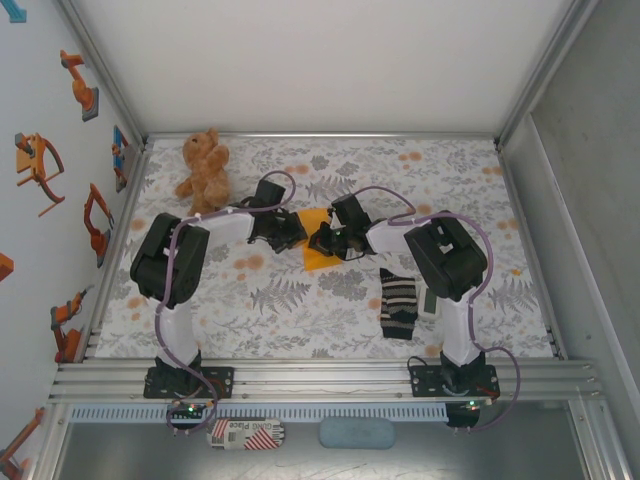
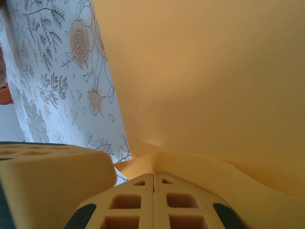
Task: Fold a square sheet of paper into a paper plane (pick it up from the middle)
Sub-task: Fold the second fold of the triangle at the center of the table.
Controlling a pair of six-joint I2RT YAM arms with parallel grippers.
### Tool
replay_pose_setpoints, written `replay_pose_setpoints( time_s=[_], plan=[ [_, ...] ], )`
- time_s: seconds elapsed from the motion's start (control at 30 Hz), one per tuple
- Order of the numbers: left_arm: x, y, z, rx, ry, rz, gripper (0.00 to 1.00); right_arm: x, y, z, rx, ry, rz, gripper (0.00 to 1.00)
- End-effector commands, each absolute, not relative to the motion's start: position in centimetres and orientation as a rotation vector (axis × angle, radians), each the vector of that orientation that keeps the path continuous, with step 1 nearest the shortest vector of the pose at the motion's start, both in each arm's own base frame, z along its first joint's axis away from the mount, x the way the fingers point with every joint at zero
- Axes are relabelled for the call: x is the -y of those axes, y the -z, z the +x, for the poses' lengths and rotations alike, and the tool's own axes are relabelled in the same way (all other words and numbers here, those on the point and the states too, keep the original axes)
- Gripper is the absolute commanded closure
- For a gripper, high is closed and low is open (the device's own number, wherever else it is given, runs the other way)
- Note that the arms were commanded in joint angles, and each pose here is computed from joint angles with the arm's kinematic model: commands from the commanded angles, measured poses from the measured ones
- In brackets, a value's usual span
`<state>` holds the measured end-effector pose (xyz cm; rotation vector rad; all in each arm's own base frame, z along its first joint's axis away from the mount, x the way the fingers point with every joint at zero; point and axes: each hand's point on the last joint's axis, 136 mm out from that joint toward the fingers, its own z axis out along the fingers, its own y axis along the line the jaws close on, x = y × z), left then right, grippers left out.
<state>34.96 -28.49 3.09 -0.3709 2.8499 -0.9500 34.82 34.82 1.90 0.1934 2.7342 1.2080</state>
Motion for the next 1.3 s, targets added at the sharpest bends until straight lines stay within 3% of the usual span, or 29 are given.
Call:
replay_pose_setpoints(
  time_s=[0.0, 0.67, 0.97, 1.27],
  plan=[
    [28.6, -2.5, 35.0, -2.874, 0.914, -0.339, 0.94, -33.8, 0.0, 33.8, -2.815, -1.121, 0.227, 1.00],
    [27.6, -0.5, 34.7, -2.936, 0.795, -0.335, 0.94, -34.0, -0.5, 33.8, -2.804, -1.143, 0.217, 1.00],
    [26.3, 1.2, 33.6, -3.003, 0.677, -0.295, 0.95, -34.8, -7.2, 35.2, -2.592, -1.293, 0.079, 1.00],
    [26.5, 1.2, 33.8, -3.014, 0.677, -0.249, 0.95, -33.7, -3.6, 33.5, -2.695, -1.237, 0.071, 1.00]
  ],
)
